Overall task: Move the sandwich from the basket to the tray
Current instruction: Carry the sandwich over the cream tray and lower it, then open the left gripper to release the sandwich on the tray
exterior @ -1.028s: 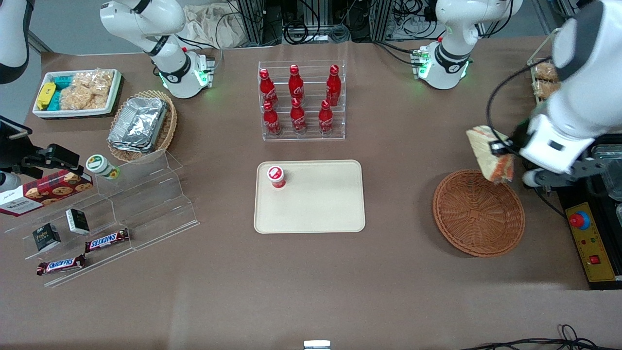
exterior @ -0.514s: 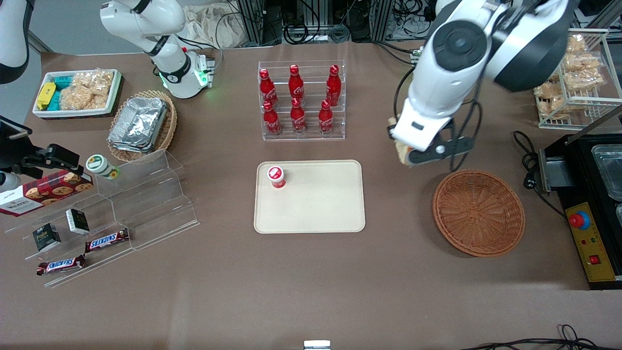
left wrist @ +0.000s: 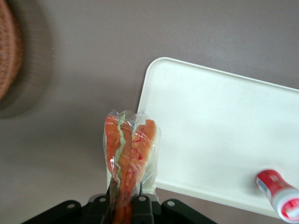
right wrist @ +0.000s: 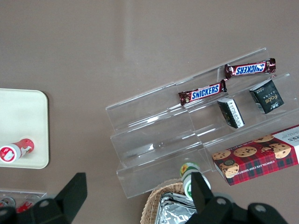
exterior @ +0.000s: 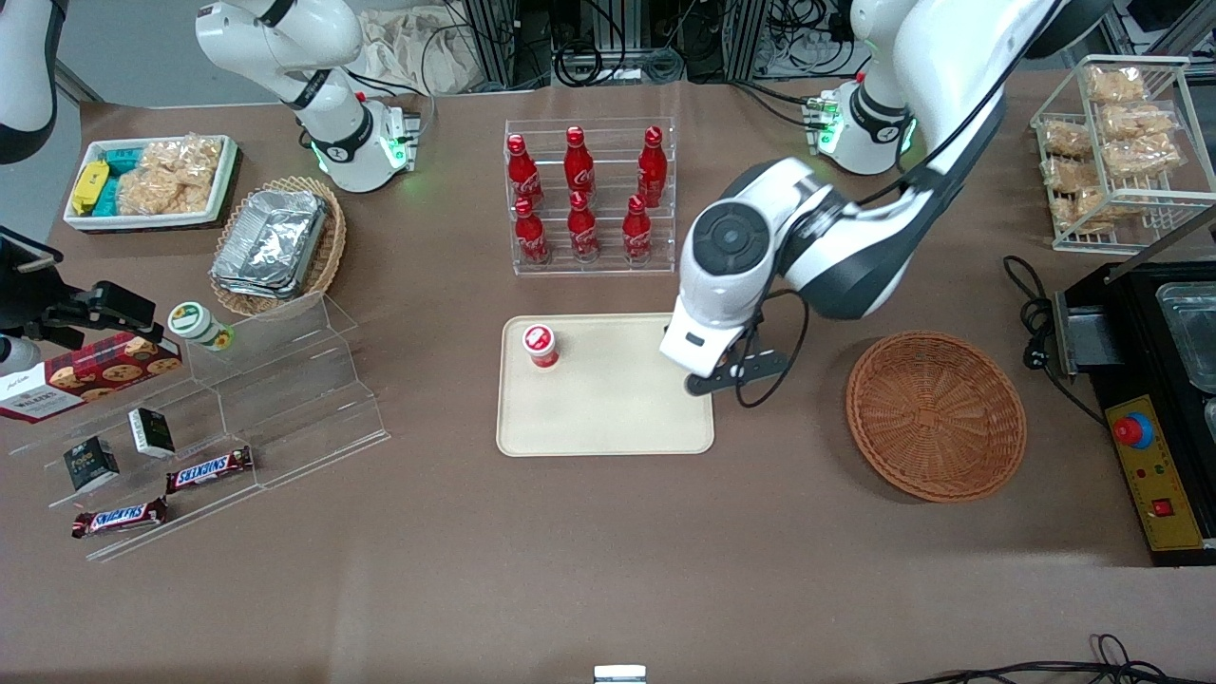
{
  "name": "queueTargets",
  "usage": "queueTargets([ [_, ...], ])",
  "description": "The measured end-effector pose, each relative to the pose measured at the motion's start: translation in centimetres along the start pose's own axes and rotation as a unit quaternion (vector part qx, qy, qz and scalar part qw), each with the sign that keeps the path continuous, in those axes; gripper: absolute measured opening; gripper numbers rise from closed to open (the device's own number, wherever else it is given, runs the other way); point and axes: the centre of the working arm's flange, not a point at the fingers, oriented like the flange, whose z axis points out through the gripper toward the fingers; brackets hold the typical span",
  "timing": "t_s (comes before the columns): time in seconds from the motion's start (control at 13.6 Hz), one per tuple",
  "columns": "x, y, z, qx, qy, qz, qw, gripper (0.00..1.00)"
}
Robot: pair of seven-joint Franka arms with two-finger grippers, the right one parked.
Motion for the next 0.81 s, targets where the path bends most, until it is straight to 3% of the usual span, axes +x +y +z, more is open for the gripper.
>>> queueTargets([
  [0.37,0.3,2.9,8.3,0.003,0.011,-0.007,0.9999,0.15],
  [0.66,0.7,3.4,11.1,0.002,0.013,-0.010,0.9999,0.15],
  [0.81,0.9,3.5,10.9,-0.004,0.016,-0.014,0.9998,0.31],
])
